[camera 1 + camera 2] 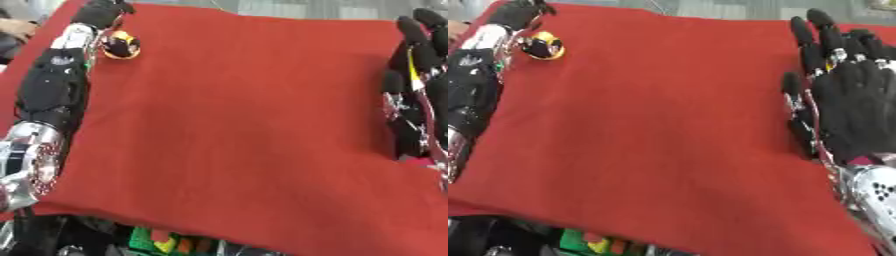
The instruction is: Pick up the objects with one hand, pass them to the other hand, and then place them into the box on the other side of the table.
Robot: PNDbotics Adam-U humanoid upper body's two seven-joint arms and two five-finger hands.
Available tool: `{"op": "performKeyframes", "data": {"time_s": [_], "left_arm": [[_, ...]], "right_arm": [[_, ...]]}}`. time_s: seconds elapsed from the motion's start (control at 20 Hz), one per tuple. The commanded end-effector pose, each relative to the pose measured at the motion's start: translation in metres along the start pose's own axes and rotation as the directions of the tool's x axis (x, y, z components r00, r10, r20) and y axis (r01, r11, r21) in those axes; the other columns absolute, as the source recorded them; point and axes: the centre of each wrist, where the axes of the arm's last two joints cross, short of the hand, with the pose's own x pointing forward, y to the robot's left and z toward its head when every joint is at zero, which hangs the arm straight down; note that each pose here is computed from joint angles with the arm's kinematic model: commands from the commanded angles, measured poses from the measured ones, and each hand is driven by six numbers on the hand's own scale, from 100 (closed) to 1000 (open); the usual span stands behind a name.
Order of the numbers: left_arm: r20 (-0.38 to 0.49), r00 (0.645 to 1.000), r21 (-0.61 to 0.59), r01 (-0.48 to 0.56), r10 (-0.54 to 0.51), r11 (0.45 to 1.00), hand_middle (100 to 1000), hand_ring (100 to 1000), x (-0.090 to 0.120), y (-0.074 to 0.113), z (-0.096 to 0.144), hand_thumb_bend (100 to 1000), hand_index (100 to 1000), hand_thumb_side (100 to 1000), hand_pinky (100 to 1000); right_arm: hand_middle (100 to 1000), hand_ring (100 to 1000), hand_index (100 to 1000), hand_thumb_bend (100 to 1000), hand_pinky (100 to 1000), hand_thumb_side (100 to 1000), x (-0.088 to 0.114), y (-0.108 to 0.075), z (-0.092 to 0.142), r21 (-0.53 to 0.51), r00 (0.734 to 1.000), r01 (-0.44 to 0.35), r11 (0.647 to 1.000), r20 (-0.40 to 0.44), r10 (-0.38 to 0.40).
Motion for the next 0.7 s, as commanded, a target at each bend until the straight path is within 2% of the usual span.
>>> {"op": "performKeyframes", "data": {"time_s": [0.05, 0.3, 0.35, 0.5, 0.7], "left_arm": [[-0.051, 0.999, 0.031, 0.000, 0.002, 1.000, 833, 802, -0.019, 0.017, -0.001, 280, 885, 283, 824], [-0.074, 0.997, 0.008, 0.028, -0.027, 1.000, 851, 811, -0.017, 0.009, 0.000, 365, 895, 295, 834], [-0.077, 0.996, -0.007, 0.038, -0.039, 0.999, 849, 808, -0.017, 0.006, 0.000, 342, 893, 316, 833], [-0.089, 0.994, -0.026, 0.068, -0.070, 0.997, 806, 772, -0.017, -0.002, 0.002, 338, 863, 302, 814], [-0.116, 0.989, 0.042, 0.102, -0.096, 0.994, 768, 739, -0.017, -0.007, 0.003, 323, 832, 264, 792]], "right_arm": [[904, 703, 950, 100, 820, 100, 0.001, -0.006, -0.003, -0.038, 1.000, -0.003, 0.999, -0.007, 0.003], [903, 712, 950, 100, 812, 100, 0.003, -0.005, -0.002, -0.045, 1.000, 0.005, 0.999, -0.013, -0.005], [903, 711, 950, 100, 812, 100, 0.004, -0.005, -0.002, -0.046, 1.000, 0.007, 0.999, -0.013, -0.007], [903, 712, 949, 100, 811, 100, 0.004, -0.005, -0.001, -0.048, 1.000, 0.008, 0.999, -0.017, -0.009], [902, 716, 949, 100, 808, 100, 0.006, -0.005, -0.001, -0.048, 1.000, 0.013, 0.999, -0.020, -0.014]]}}
